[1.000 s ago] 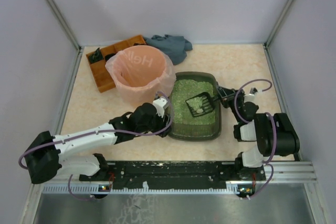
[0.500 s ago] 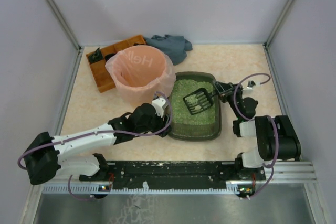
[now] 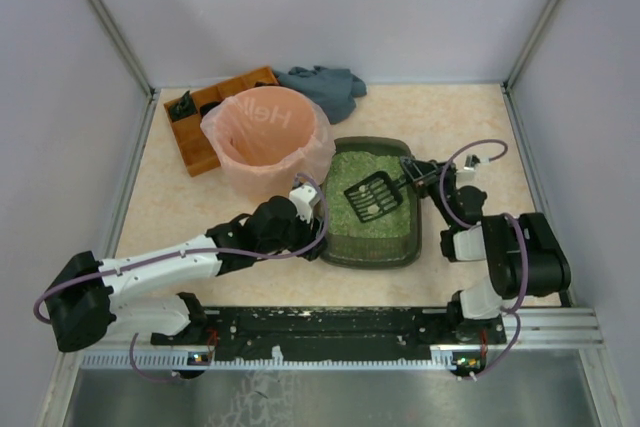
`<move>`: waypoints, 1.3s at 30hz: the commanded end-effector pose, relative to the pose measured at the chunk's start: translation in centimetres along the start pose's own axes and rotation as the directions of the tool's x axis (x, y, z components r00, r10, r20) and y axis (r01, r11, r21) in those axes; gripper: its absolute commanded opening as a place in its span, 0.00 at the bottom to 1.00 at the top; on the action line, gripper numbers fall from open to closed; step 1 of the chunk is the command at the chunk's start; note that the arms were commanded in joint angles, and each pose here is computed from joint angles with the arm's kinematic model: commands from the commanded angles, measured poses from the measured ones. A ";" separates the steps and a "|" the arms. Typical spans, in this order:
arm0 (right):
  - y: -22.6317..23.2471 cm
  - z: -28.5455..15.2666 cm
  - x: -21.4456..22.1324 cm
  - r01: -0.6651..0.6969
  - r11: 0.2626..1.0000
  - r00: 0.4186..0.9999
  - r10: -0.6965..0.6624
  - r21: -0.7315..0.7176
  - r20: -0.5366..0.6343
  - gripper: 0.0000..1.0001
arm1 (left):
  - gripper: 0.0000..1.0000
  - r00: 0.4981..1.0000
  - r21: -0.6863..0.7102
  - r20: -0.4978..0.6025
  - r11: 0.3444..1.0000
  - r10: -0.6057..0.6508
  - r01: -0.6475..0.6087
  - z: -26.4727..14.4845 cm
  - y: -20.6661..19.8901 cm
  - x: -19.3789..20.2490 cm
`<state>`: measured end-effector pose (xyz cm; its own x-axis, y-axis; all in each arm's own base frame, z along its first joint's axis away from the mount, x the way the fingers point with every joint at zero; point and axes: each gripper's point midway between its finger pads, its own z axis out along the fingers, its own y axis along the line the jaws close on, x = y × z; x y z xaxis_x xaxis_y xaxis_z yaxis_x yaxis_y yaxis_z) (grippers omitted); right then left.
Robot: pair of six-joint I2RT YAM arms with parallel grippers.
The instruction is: Clean the litter box
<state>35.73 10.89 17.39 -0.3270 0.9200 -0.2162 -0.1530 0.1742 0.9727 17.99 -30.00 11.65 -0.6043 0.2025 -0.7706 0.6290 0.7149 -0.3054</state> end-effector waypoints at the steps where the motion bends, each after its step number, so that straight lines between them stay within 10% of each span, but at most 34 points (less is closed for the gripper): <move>1: 2.1 0.2 -1.1 0.058 0.996 0.998 -0.055 -0.074 0.034 0.00 | 0.60 0.999 0.006 0.033 1.000 0.002 -0.003 -0.2 -0.3 -1.1; 19: 5.5 1.7 -1.2 0.033 0.998 0.998 -0.030 -0.047 0.061 0.00 | 0.60 0.999 -0.017 0.040 1.000 -0.025 0.026 -1.6 0.8 0.3; 39: 23.3 9.8 0.0 0.196 0.969 0.974 -0.176 -0.148 0.140 0.00 | 0.61 0.992 0.104 0.109 0.992 0.064 -0.075 -3.8 -0.7 -0.3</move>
<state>40.08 16.20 37.45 -0.2022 0.9265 -0.3173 -0.3041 0.2486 0.9196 16.13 -27.81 12.98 -0.5497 0.1803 -0.8157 0.6793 0.6647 -0.3109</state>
